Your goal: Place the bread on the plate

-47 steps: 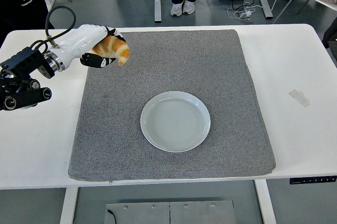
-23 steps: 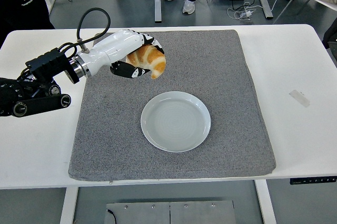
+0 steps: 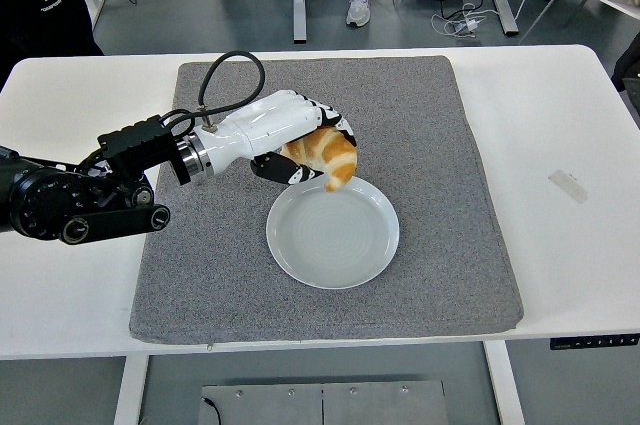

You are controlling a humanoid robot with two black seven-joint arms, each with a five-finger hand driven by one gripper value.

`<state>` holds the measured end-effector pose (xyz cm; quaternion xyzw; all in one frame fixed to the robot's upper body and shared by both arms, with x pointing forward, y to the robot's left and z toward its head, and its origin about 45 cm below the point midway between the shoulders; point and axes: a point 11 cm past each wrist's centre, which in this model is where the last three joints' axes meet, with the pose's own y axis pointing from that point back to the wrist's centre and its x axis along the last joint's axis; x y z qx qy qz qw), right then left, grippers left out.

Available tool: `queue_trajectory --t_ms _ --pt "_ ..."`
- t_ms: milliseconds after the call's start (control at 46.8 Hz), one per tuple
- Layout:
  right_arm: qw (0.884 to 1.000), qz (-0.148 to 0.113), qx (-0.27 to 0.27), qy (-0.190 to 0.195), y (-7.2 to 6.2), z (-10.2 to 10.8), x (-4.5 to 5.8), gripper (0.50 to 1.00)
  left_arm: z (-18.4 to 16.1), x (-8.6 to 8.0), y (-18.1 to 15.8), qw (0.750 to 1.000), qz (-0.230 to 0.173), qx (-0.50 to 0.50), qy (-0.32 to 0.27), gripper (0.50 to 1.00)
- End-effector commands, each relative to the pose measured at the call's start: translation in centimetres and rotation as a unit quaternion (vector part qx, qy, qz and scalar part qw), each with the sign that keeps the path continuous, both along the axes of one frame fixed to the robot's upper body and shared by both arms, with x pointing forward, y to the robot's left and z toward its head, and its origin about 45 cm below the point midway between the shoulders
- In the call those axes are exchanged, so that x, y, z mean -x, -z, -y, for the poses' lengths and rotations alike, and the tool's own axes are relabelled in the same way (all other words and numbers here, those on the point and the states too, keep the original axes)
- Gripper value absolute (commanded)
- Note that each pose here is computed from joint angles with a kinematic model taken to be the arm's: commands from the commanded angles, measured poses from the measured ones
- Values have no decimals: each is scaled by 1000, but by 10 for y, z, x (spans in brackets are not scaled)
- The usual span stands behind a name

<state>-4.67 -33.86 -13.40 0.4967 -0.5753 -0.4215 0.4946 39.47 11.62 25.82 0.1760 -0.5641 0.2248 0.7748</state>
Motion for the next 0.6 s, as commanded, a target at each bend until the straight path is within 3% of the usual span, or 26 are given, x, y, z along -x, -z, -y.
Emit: queue_trajectory --t_ms 0,577 --pt "1000 0 0 0 0 0 0 1000 7 6 5 1000 -1 -4 14 500" --pt "1000 0 0 0 0 0 0 1000 8 25 45 998 -29 -33 34 500"
